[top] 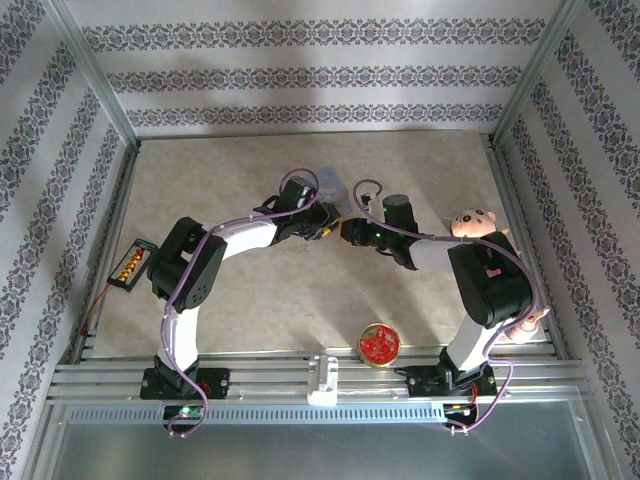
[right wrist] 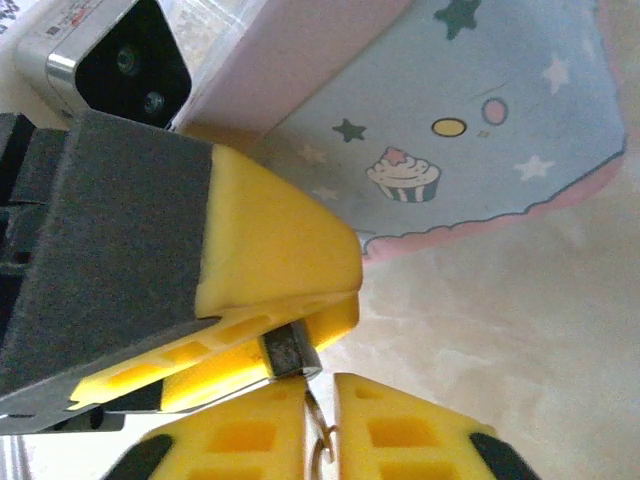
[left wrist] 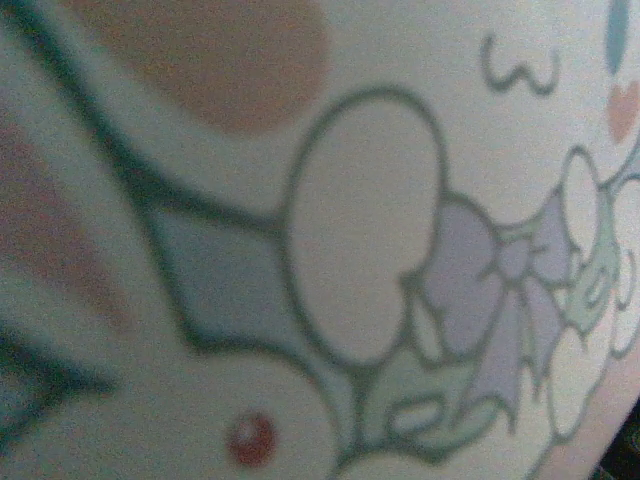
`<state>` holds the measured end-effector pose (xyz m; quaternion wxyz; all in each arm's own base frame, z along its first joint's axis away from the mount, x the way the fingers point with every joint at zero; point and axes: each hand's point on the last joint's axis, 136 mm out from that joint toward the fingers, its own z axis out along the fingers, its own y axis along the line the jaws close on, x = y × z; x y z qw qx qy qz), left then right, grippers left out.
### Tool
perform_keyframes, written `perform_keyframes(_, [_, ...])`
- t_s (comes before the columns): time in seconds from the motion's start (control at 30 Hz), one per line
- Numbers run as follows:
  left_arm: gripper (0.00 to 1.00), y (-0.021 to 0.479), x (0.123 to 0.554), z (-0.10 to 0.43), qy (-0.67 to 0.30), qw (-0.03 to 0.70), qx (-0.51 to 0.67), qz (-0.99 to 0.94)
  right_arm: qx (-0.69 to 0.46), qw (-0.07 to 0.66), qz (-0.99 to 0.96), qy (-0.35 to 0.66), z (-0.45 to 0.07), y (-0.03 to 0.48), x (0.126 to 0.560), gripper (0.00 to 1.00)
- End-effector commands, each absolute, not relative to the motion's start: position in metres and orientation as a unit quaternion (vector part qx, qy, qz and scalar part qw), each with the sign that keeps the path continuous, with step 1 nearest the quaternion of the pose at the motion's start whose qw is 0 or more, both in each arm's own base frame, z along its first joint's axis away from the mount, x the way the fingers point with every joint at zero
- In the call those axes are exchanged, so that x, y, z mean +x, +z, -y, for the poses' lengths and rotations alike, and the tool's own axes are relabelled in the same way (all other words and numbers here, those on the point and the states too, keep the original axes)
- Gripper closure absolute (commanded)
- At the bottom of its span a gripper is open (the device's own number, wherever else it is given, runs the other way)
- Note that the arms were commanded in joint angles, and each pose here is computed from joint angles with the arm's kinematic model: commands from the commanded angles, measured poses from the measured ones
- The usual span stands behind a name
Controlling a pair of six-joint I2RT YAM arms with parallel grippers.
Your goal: Unlock a padlock with a key
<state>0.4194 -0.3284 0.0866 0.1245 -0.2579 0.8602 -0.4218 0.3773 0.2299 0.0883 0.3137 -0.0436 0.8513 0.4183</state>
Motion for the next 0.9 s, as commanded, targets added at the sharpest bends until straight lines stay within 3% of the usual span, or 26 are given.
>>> perform_keyframes(0.0, [1.00, 0.058, 0.360, 0.350, -0.415, 0.000, -0.243, -0.877, -0.001, 0.413, -0.838, 0.357, -0.197, 0.115, 0.406, 0.78])
perform_keyframes(0.57, [1.00, 0.055, 0.362, 0.347, -0.416, 0.005, -0.244, -0.876, 0.001, 0.409, -0.844, 0.348, -0.198, 0.116, 0.341, 0.60])
perform_keyframes(0.87, [1.00, 0.056, 0.361, 0.346, -0.415, 0.005, -0.240, -0.878, 0.011, 0.383, -0.848, 0.366, -0.212, 0.101, 0.340, 0.66])
